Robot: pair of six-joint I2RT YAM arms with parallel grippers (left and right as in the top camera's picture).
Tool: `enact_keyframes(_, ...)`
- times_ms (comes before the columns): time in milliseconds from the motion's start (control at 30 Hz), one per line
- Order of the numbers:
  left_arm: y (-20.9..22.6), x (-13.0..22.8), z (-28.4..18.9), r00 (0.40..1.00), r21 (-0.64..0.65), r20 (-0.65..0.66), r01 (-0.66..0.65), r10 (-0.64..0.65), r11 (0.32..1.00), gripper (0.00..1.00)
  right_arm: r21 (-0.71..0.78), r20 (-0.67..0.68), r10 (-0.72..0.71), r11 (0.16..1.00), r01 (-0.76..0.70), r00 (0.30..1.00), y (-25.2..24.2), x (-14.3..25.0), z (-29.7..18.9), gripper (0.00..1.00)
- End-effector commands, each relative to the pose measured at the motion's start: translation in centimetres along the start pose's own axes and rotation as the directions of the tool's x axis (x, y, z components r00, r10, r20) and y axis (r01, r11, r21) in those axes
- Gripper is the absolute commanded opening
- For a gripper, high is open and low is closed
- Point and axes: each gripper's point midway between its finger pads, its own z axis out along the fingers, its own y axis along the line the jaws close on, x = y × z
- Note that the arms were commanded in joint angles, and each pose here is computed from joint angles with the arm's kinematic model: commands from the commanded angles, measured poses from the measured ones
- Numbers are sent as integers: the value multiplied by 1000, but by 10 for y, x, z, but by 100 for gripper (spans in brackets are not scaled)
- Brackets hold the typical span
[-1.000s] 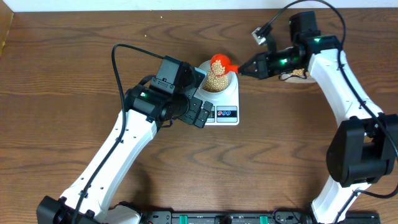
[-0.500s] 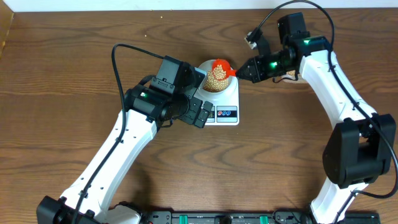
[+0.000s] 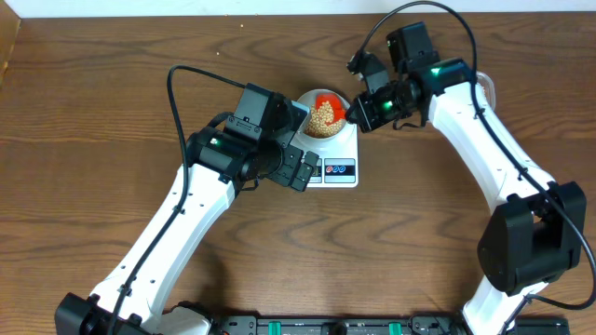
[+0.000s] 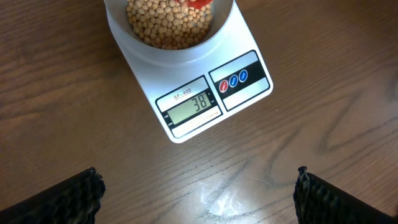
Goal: Scoop item into bowl and weigh 50g on scale
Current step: 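Tilt the scoop slowly with the right gripper, trickling soybeans into the bowl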
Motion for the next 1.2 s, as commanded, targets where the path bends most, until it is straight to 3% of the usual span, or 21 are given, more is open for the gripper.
enact_keyframes(0,-1,3,2,1000,12,-11,-14,14,1000,100,36,33,-77,996,76,996,8,-9,-13,1)
enact_keyframes(1167,-1,3,2,1000,12,-11,-14,14,1000,100,70,47,-217,974,214,975,16,-15,-16,1)
